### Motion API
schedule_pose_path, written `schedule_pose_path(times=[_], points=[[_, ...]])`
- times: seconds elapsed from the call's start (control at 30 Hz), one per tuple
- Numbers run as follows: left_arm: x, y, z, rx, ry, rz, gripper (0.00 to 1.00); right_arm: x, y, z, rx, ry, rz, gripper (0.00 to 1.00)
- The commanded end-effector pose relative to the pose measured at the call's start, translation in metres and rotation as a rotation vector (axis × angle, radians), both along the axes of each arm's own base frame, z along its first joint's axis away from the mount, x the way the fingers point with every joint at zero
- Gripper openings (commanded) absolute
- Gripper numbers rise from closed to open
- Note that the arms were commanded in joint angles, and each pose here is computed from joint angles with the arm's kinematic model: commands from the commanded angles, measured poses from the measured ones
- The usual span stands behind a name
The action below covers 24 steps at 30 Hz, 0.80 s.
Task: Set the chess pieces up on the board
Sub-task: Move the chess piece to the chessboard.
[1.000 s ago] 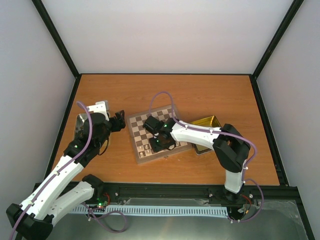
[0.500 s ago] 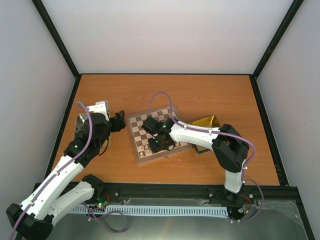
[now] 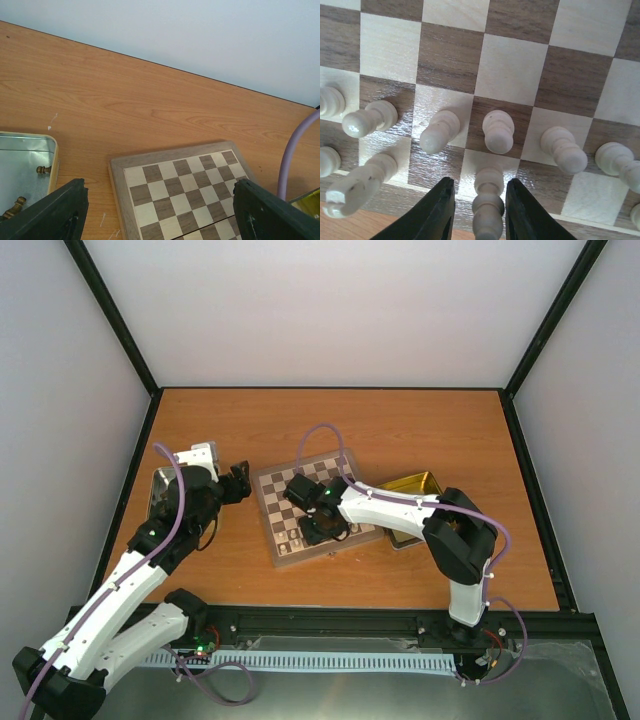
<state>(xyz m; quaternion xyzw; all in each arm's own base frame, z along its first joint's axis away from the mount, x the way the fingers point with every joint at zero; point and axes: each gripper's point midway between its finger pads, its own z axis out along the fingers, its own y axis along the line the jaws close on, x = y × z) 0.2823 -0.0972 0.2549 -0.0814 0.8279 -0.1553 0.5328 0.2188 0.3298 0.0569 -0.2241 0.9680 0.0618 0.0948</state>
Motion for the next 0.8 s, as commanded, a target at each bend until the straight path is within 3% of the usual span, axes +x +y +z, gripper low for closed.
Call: schedule_pose_path(times=[0.0, 0.77], points=[[0.002, -0.002, 0.011, -0.026, -0.034, -0.001, 0.8, 0.001, 0.02, 0.016, 0.08, -0.013, 0.021, 0.32], [0.001, -0.002, 0.01, -0.025, -0.033, 0.002, 0.8, 0.006, 0.012, 0.013, 0.036, -0.032, -0.012, 0.34]])
